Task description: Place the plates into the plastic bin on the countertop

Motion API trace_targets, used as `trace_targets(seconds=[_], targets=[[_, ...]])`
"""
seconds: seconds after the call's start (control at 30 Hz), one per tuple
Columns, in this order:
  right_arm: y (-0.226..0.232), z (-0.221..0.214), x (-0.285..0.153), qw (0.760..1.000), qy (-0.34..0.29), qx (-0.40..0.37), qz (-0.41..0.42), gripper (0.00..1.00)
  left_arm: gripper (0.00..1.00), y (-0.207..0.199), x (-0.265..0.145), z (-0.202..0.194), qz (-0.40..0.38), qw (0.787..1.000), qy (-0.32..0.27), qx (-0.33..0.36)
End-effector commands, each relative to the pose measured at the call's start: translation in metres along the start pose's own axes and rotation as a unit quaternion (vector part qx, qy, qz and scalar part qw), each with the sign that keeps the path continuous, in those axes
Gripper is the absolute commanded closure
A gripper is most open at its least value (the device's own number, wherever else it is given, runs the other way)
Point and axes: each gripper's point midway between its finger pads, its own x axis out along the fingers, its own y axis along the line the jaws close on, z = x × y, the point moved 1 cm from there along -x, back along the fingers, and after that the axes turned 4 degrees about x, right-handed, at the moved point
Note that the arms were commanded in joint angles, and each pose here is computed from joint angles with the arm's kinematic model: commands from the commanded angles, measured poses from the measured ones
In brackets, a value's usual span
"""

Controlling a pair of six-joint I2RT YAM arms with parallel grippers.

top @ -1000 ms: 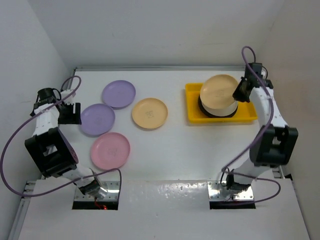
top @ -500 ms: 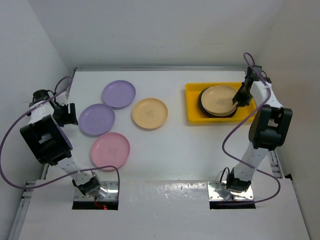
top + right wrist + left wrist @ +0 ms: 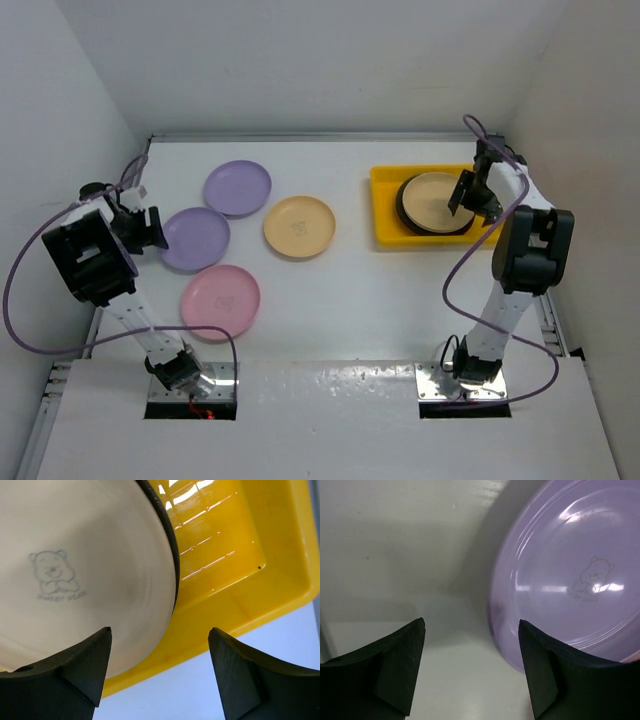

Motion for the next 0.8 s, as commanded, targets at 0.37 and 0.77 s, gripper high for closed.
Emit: trace_targets(seconds=[0.37,0.77], targets=[[0.075,-0.002,-0.145,0.967,-0.186,-0.15,0.09,0.0,1.0,-0.039,0.012,0.03,-0.068,0.995,-0.016,0.074],[0.309,-0.134,-0.274,0.822,-0.247,-0.36,0.365,0.05,1.0,-0.202,-0.164,0.134,-0.144,0.92,-0.253,0.262]])
